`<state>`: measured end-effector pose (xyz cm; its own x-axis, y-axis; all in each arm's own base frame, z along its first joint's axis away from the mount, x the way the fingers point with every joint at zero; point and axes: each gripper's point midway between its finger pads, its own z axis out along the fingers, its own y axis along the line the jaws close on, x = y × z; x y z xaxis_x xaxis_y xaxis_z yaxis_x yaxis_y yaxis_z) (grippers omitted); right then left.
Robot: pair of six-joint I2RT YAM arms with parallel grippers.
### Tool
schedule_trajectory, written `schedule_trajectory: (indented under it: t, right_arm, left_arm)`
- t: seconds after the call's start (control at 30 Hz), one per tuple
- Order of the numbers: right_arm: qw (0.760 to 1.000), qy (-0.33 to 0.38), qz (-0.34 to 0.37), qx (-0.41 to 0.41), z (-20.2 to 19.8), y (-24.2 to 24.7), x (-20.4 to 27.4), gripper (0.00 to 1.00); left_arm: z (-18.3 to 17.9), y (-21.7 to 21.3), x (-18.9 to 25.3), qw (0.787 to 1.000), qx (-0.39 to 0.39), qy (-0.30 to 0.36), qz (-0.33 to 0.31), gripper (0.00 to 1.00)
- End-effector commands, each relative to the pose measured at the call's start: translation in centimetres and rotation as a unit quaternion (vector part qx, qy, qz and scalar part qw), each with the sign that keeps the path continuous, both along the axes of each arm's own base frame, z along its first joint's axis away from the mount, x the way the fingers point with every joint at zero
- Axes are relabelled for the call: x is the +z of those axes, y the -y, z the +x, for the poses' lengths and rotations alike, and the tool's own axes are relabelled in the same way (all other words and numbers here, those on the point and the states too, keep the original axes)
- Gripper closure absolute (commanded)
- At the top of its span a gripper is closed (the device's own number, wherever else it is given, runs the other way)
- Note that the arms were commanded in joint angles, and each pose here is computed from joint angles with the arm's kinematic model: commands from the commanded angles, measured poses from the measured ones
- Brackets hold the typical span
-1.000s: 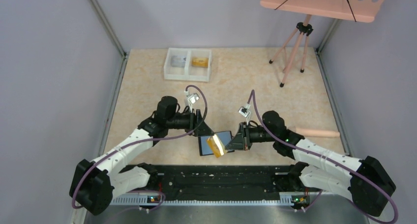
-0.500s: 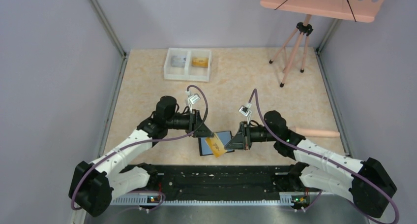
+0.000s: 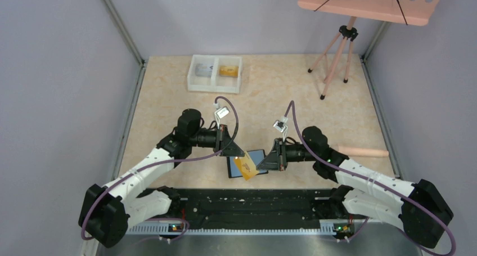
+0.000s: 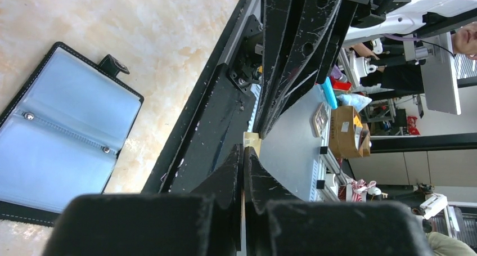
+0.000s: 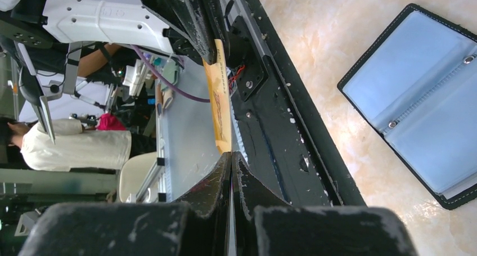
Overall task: Take the credit cards out of the card holder
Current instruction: Place the credit card in the storage box.
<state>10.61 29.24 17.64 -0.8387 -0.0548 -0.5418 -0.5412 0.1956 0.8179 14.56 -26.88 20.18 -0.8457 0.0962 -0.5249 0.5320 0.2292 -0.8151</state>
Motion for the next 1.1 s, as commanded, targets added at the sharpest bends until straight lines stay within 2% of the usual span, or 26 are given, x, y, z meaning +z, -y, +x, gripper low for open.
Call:
schedule_trajectory:
  t: [0.0, 0.13, 0.27, 0.4, 0.47, 0.63, 0.7, 0.77, 0.9, 1.07]
  right_arm:
    - [0.999, 0.028, 0.027, -0.007, 0.8, -0.4, 1.5, 1.00]
    - [0.999, 0.023, 0.023, -0.021, 1.4, -0.1, 1.3, 0.99]
    - [0.998, 0.032, 0.017, -0.048, 2.2, 0.5, 1.5, 0.88]
    - [0.994, 0.048, -0.008, -0.099, 3.5, 1.8, 1.4, 0.59]
    - [0.992, 0.052, -0.010, -0.112, 3.9, 2.2, 1.7, 0.41]
    - [0.988, 0.059, -0.018, -0.139, 4.3, 3.0, 1.7, 0.04]
    - [0.987, 0.056, -0.022, -0.147, 4.4, 3.2, 1.3, 0.01]
    - [0.986, 0.053, -0.028, -0.154, 4.6, 3.3, 0.8, 0.01]
    - [0.984, 0.055, -0.038, -0.164, 5.0, 3.5, 0.1, 0.01]
    - [0.984, 0.057, -0.046, -0.162, 5.1, 3.5, -0.4, 0.01]
  left_arm:
    - [0.0, 0.3, 0.9, 1.000, -0.012, 0.021, -0.018, 1.00]
    - [0.3, 0.3, 1.0, 1.000, 0.002, 0.025, -0.017, 1.00]
    - [0.9, 0.1, 0.6, 0.999, 0.025, 0.032, -0.005, 1.00]
    - [1.2, 0.0, 0.2, 0.999, 0.030, 0.034, 0.002, 1.00]
    - [1.5, 0.1, 0.3, 0.999, 0.037, 0.035, 0.003, 1.00]
    - [3.8, -0.2, 0.0, 0.994, 0.093, 0.049, 0.023, 1.00]
    - [5.1, -0.9, -1.1, 0.989, 0.133, 0.034, 0.052, 1.00]
    - [7.6, -2.1, -2.4, 0.973, 0.206, 0.032, 0.097, 1.00]
    - [12.8, -5.8, -3.2, 0.921, 0.339, 0.060, 0.181, 1.00]
    - [18.5, -9.4, -1.7, 0.869, 0.445, 0.094, 0.196, 1.00]
